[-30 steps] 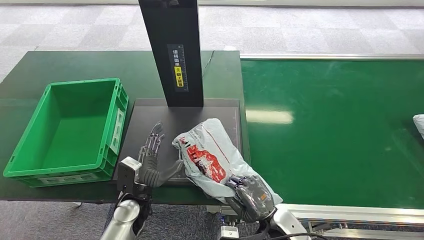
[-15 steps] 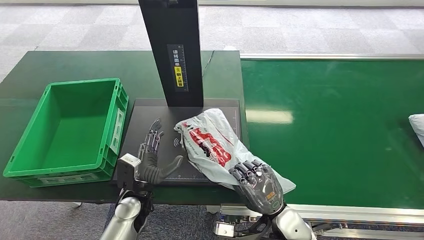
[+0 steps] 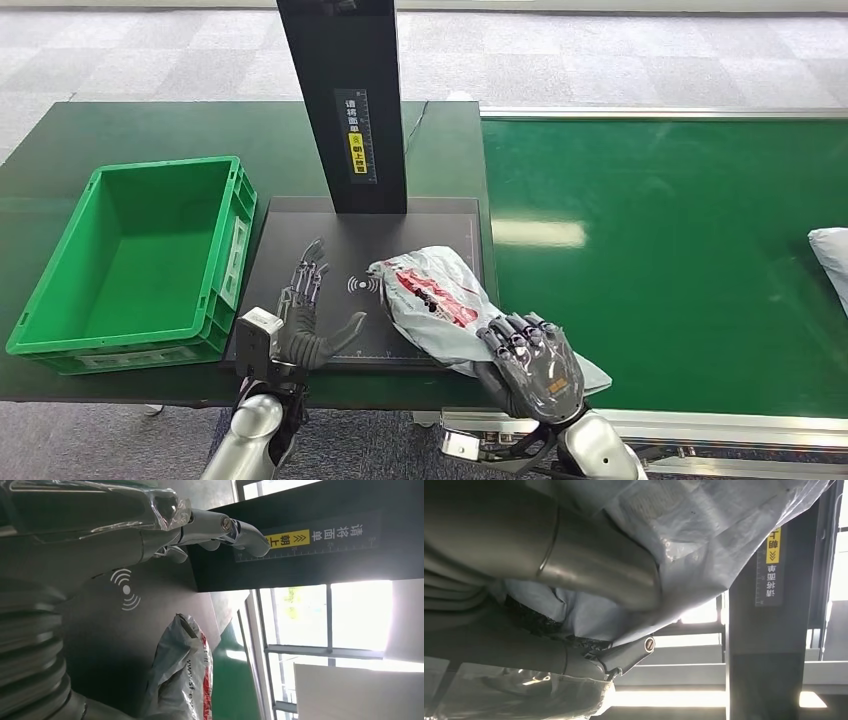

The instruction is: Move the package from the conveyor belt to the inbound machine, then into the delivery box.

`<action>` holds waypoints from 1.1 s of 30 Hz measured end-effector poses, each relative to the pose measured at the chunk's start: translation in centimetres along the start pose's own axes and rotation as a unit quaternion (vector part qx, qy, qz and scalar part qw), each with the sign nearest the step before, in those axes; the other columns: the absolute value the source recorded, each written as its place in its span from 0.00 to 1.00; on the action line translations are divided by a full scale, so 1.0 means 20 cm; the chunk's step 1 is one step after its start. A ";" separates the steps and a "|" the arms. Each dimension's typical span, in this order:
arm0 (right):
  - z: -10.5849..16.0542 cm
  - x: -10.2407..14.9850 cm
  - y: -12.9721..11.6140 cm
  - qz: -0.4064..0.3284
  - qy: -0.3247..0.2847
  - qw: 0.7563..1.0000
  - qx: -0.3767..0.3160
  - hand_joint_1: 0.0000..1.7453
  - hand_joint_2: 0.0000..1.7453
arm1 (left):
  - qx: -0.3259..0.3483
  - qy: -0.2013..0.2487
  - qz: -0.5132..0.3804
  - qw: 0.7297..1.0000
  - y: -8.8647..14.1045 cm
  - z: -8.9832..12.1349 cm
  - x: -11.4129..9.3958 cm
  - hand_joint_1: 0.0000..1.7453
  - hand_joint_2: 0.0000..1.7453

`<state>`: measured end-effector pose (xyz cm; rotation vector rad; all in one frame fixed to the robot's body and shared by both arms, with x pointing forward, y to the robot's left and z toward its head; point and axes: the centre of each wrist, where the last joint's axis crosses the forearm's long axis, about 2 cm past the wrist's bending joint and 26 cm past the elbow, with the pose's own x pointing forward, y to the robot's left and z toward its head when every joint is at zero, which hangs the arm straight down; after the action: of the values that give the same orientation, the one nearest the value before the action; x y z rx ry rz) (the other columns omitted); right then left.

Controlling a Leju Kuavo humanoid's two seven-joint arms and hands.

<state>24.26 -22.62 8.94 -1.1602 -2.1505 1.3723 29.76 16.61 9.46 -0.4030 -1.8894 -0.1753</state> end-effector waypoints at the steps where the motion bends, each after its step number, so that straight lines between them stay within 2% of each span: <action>1: 0.00 0.00 0.00 0.002 0.001 1.000 0.001 1.00 0.00 | 0.000 0.000 0.000 1.000 0.00 0.00 0.00 0.00 1.00; 6: 0.00 0.00 0.00 0.004 0.008 1.000 0.004 1.00 0.00 | -0.001 0.000 0.000 1.000 0.00 0.00 0.00 0.00 1.00; 10: 0.06 0.05 0.09 -0.007 0.022 0.998 0.051 1.00 0.00 | -0.007 -0.001 0.002 1.000 -0.01 0.01 -0.02 0.00 1.00; 11: 0.07 0.06 0.10 -0.012 0.017 0.998 0.056 0.94 0.00 | -0.007 -0.001 0.002 1.000 0.00 0.01 -0.02 0.00 1.00; 14: 0.07 0.07 0.12 -0.024 0.003 0.998 0.061 0.54 0.00 | -0.007 -0.002 0.002 1.000 0.00 0.01 -0.02 0.00 1.00; 15: 0.07 0.07 0.13 -0.026 0.000 0.998 0.063 0.48 0.00 | -0.006 -0.002 0.001 1.000 0.00 0.01 -0.02 0.00 1.00; 17: 0.06 0.07 0.14 -0.030 -0.006 0.997 0.067 0.45 0.00 | -0.007 -0.002 0.001 1.000 0.00 0.01 -0.02 0.00 1.00; 18: 0.07 0.08 0.15 -0.032 -0.008 0.997 0.070 0.38 0.00 | -0.007 -0.002 0.001 1.000 0.00 0.01 -0.02 0.00 1.00; 20: 0.07 0.08 0.16 -0.036 -0.012 0.996 0.076 0.16 0.00 | -0.007 -0.002 0.000 1.000 0.00 0.01 -0.02 0.00 1.00; 22: 0.08 0.09 0.17 -0.042 -0.013 0.996 0.080 0.02 0.00 | -0.007 -0.002 0.000 1.000 0.00 0.01 -0.02 0.00 1.00; 29: 0.10 0.10 0.25 -0.100 -0.014 0.990 0.102 0.00 0.00 | -0.036 0.006 -0.023 0.999 -0.01 0.00 -0.02 0.00 1.00; 33: 0.06 0.10 0.26 -0.124 -0.023 0.989 0.083 0.00 0.00 | -0.069 0.018 -0.062 0.995 -0.02 0.00 -0.03 0.00 1.00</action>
<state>24.66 -20.67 3.52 -0.7766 -2.0838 1.4431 29.70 16.11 8.97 -0.3729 -1.8729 -0.3966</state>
